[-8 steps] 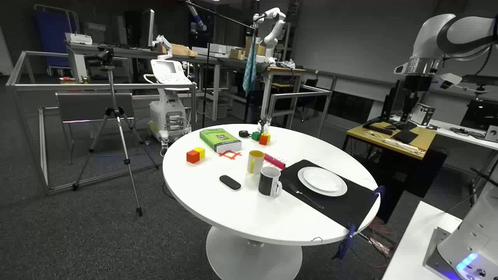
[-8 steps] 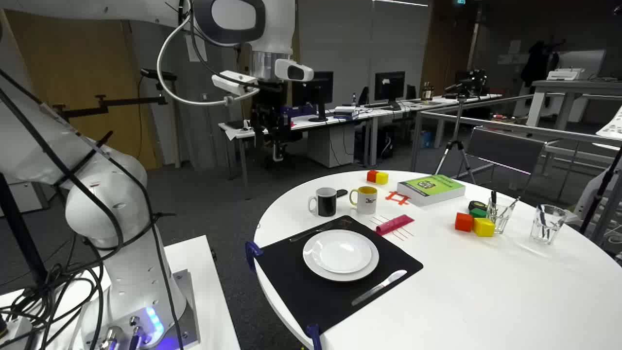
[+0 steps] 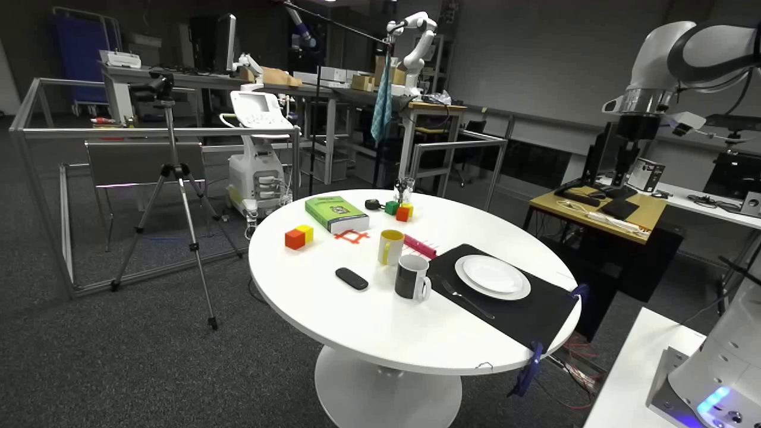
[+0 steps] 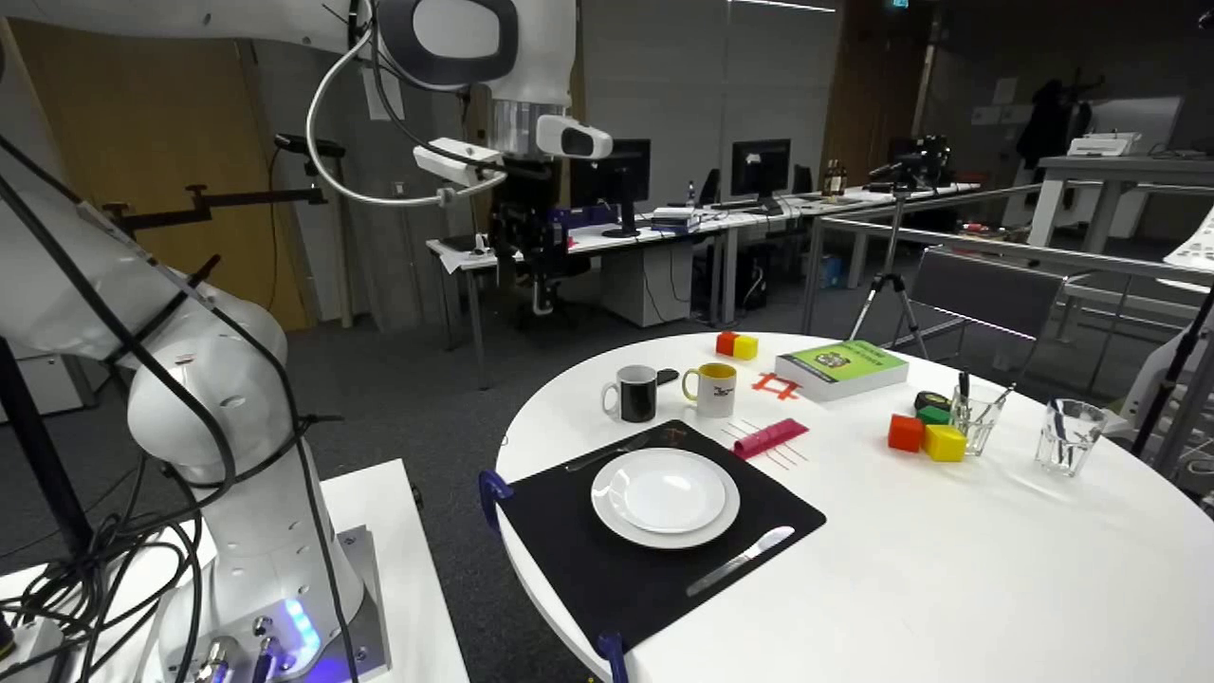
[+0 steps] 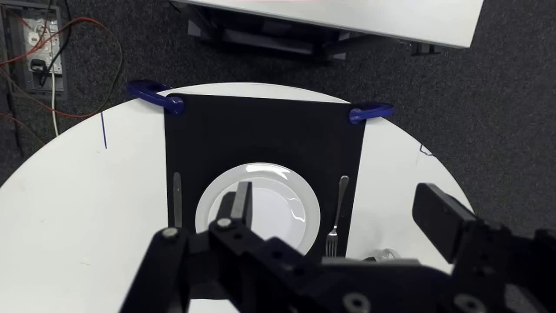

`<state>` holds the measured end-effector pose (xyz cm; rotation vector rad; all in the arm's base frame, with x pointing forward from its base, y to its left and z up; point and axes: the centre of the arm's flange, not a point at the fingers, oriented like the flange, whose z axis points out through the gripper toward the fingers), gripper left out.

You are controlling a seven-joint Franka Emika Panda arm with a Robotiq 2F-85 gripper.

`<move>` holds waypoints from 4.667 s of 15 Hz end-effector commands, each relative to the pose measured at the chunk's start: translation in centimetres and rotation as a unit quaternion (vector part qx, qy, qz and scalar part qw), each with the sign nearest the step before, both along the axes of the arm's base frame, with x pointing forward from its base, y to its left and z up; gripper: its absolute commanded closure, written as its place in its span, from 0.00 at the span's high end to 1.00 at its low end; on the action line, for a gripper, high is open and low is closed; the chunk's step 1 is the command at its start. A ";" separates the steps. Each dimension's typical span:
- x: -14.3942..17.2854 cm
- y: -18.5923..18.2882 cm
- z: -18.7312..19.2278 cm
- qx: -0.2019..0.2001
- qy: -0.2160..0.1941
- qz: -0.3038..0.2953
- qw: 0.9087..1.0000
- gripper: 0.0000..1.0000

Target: Move the black cup to the left side of the white plate

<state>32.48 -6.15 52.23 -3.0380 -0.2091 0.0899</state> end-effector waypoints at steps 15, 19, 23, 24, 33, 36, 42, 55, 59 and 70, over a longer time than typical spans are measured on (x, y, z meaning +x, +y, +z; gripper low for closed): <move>20.1 15.7 -8.6 -0.013 -0.055 0.016 0.998 1.00; 23.2 17.5 -12.2 0.019 -0.016 0.014 1.000 1.00; 22.3 17.7 -14.4 0.021 -0.006 0.014 1.000 1.00; 22.3 17.7 -14.8 0.020 -0.003 0.014 1.000 1.00; 22.2 17.5 -15.2 -0.006 -0.040 -0.013 0.999 1.00; 22.5 20.0 -17.5 -0.024 -0.042 0.000 0.999 1.00; 23.0 26.2 -22.4 -0.060 -0.032 0.010 0.998 1.00; 25.0 29.7 -28.8 -0.071 -0.010 -0.031 0.997 1.00; 26.0 30.2 -29.4 -0.074 -0.017 -0.035 0.996 1.00; 27.5 31.9 -31.3 -0.071 -0.012 -0.030 0.997 1.00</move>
